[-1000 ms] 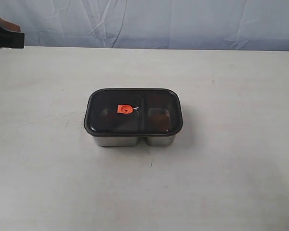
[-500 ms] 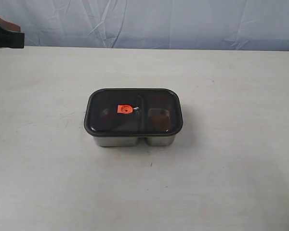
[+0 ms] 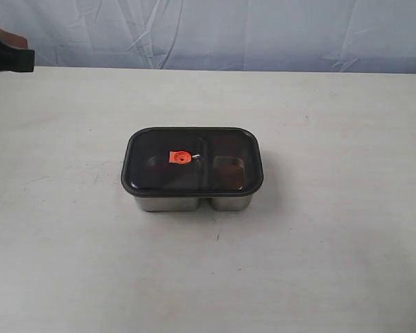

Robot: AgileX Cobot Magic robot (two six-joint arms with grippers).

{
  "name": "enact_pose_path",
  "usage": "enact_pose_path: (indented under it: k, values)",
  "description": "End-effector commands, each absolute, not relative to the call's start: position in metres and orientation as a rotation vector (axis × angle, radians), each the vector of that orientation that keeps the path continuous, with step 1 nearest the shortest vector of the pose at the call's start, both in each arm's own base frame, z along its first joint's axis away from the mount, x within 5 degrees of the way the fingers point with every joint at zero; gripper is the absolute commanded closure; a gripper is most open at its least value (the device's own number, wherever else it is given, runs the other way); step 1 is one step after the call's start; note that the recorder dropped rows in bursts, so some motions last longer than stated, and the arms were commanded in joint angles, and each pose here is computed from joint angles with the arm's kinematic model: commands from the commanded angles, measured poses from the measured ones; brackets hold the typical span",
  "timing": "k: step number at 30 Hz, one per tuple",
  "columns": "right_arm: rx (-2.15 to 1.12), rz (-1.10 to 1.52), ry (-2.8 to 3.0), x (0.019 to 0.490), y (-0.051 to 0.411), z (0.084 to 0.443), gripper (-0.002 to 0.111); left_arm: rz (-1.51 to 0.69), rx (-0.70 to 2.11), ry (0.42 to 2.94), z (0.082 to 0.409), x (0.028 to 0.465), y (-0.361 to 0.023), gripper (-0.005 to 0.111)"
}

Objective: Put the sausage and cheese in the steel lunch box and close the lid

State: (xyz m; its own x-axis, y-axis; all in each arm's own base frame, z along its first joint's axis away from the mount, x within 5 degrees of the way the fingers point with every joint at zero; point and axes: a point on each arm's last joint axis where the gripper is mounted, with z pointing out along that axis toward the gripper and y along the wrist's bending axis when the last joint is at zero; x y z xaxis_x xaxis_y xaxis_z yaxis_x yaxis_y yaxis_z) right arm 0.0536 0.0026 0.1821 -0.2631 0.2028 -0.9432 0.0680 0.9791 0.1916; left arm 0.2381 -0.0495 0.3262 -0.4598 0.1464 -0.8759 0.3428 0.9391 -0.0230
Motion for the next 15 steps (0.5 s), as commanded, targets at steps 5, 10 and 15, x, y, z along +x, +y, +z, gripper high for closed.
enact_pose_path:
  k: [5, 10, 15]
  values:
    - [0.199, 0.127, 1.824, 0.054, 0.002, 0.182, 0.109, -0.066, 0.153, 1.848, 0.292, 0.178, -0.023, 0.106]
    - [0.199, 0.127, 1.824, 0.054, 0.002, 0.182, 0.109, -0.1, 0.092, 1.773, 0.255, 0.117, -0.014, 0.106]
    - [0.203, 0.134, 1.826, 0.054, 0.003, 0.181, 0.109, -0.166, 0.005, 1.716, 0.227, 0.086, -0.01, 0.106]
